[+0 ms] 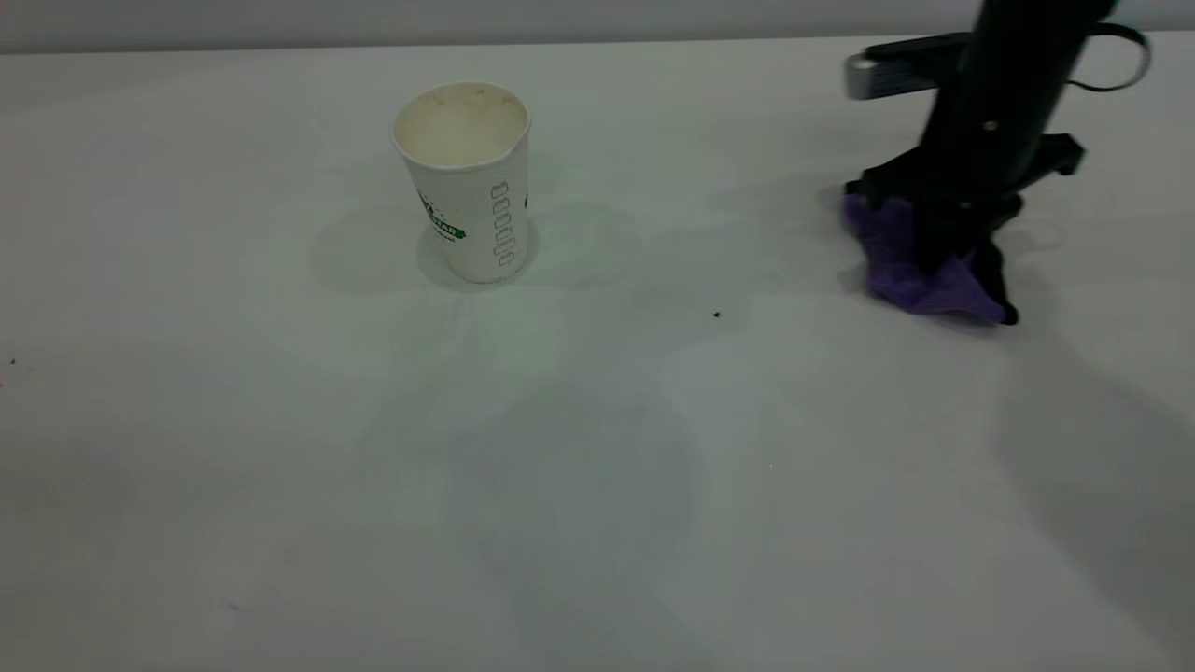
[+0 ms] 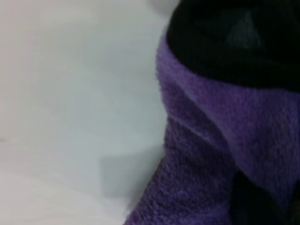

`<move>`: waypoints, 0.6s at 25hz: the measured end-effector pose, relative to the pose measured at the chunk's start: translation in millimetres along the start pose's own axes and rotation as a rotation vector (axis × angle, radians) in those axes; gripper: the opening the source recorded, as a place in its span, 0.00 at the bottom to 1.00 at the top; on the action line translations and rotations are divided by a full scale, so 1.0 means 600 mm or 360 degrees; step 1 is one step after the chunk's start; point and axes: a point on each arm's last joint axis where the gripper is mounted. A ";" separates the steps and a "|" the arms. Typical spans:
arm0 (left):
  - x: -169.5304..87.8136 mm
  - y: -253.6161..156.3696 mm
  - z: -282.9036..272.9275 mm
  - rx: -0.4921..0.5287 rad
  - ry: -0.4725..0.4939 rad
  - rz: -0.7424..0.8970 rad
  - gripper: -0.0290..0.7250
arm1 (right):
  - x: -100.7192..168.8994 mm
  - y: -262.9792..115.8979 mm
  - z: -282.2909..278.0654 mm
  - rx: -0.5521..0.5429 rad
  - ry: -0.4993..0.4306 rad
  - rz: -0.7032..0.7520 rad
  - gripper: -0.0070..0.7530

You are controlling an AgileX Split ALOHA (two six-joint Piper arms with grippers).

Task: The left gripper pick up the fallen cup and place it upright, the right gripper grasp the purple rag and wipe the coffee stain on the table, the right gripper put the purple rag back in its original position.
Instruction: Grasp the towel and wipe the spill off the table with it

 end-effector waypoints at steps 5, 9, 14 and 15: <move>0.000 0.000 0.000 0.0000 0.0000 0.0000 0.69 | -0.003 -0.002 0.000 0.0018 0.0016 -0.0038 0.26; 0.000 0.000 0.000 0.0000 0.0000 0.0000 0.69 | 0.008 -0.004 -0.006 0.0055 0.0077 -0.0098 0.53; 0.000 0.000 0.000 0.0000 0.0000 0.0000 0.69 | 0.031 -0.010 -0.033 0.0153 0.0161 -0.0232 0.81; 0.000 0.000 0.000 0.0000 0.0000 0.0000 0.69 | 0.035 -0.006 -0.048 0.0141 0.0179 -0.0236 0.82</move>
Point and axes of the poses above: a point on each arm's last joint axis where the gripper is mounted, z pointing out along that axis toward the gripper, x along the wrist's bending axis when the last joint is at zero, y = z × x, and after that the axes turned 1 degree about z, right-handed
